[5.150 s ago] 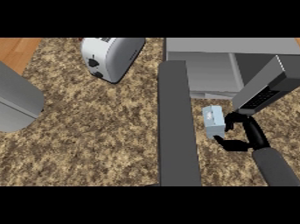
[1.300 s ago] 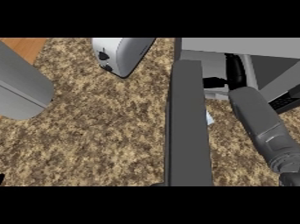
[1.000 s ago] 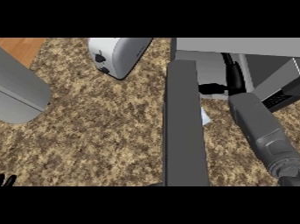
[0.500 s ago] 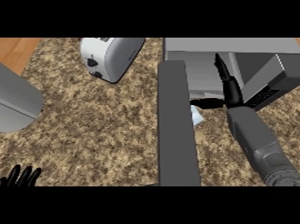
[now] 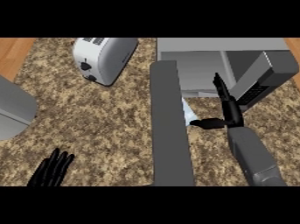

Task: Pick up the milk, place it into the microwave and close the microwave

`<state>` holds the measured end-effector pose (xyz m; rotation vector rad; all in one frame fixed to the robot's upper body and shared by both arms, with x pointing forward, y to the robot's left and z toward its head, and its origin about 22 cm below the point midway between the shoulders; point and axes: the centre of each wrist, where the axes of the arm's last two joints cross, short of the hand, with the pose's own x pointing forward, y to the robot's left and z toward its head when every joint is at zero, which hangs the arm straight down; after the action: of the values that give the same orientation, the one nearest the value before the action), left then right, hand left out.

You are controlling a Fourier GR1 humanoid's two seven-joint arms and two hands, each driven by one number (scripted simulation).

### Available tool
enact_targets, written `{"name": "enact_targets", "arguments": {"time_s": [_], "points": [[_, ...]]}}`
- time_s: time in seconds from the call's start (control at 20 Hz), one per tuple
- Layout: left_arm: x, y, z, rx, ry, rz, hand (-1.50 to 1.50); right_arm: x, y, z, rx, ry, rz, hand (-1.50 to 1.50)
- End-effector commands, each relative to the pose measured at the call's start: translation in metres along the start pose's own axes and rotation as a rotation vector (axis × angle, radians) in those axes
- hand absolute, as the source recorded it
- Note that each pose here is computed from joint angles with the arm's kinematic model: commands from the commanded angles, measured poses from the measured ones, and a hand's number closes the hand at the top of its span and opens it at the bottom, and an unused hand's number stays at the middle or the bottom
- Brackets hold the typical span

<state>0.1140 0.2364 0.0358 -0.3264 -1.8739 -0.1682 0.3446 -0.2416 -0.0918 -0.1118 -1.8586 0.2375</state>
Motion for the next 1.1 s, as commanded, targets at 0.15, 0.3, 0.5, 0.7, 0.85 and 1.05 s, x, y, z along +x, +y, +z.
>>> {"name": "enact_targets", "arguments": {"time_s": [0.15,0.3,0.5,0.7,0.85,1.05], "points": [[-0.018,-0.007,-0.026,-0.123,0.085,-0.020,1.50,-0.015,-0.006,0.054,0.040,-0.018,-0.109,-1.50],[-0.019,-0.020,-0.046,-0.163,0.100,-0.048,1.50,-0.014,-0.033,0.079,0.006,-0.044,-0.096,-1.50],[-0.040,-0.026,-0.057,-0.185,0.107,-0.060,1.50,-0.002,-0.038,0.114,0.005,-0.027,-0.068,-1.50],[-0.045,-0.039,-0.077,-0.259,0.128,-0.149,1.50,0.020,-0.062,0.137,-0.053,-0.043,-0.047,-1.50],[-0.067,-0.030,-0.104,-0.298,0.173,-0.156,1.50,0.037,-0.065,0.155,-0.081,-0.039,-0.014,-1.50],[-0.078,-0.062,-0.133,-0.518,0.284,-0.196,1.50,0.046,-0.084,0.171,-0.067,-0.048,-0.002,-1.50]]}}
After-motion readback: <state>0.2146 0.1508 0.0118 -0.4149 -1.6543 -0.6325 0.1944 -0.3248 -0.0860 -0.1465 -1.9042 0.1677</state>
